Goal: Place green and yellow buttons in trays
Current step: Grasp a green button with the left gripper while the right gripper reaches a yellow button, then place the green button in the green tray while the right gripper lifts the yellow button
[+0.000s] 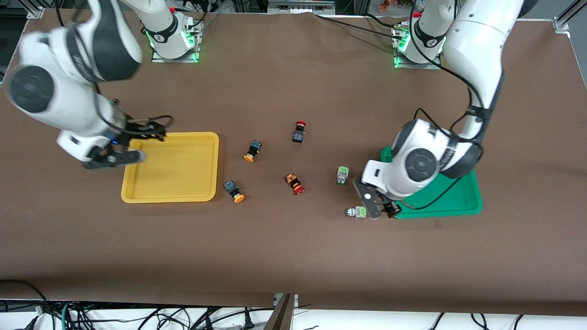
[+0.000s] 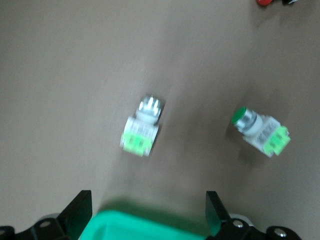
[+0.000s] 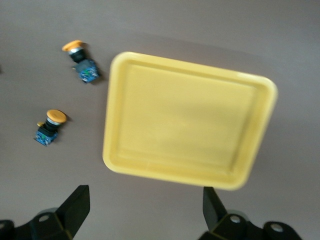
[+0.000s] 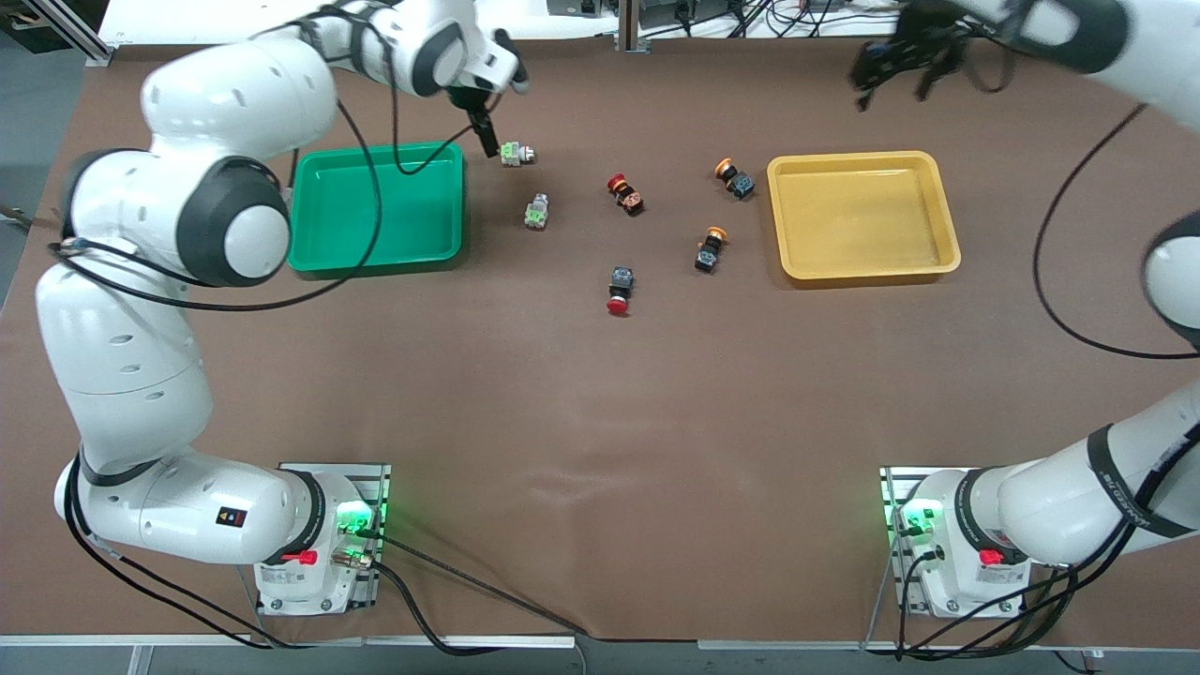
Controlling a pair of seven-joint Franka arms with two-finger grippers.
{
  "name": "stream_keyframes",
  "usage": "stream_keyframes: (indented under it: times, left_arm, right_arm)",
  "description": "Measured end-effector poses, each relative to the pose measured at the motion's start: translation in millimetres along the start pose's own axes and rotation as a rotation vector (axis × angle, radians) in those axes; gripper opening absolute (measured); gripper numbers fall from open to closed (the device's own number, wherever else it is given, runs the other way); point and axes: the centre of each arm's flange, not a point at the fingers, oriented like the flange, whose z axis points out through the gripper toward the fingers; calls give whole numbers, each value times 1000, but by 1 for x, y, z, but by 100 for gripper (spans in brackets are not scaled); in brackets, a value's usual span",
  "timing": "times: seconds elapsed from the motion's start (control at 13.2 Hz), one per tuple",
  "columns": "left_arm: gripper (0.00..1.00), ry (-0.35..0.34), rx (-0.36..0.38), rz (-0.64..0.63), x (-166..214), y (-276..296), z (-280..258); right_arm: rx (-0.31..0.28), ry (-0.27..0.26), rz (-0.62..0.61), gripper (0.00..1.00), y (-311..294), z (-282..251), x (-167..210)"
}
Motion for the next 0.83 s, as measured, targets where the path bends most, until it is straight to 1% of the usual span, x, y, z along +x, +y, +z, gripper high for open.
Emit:
stream_keyframes:
  times: [0.15, 0.3, 0.45, 0.61, 0.68, 0.83]
  left_arm:
    - [100, 24, 42, 65, 11, 3, 22]
    - [100, 73, 76, 121, 10, -4, 53]
    - [100, 99, 90, 143, 7, -7, 75]
    - [97, 103, 90, 152, 7, -6, 80]
    - [93, 106, 93, 152, 8, -7, 79]
    - [69, 115, 99, 154, 8, -6, 83]
  right_arm:
    - [12, 18, -52, 100, -45, 50, 24]
    - [22, 37, -80, 100, -76, 103, 45]
    - [23, 65, -99, 100, -92, 152, 61]
    - [24, 96, -107, 100, -101, 191, 72]
    - [25, 107, -107, 100, -102, 206, 75]
    - [31, 141, -113, 100, -108, 234, 80]
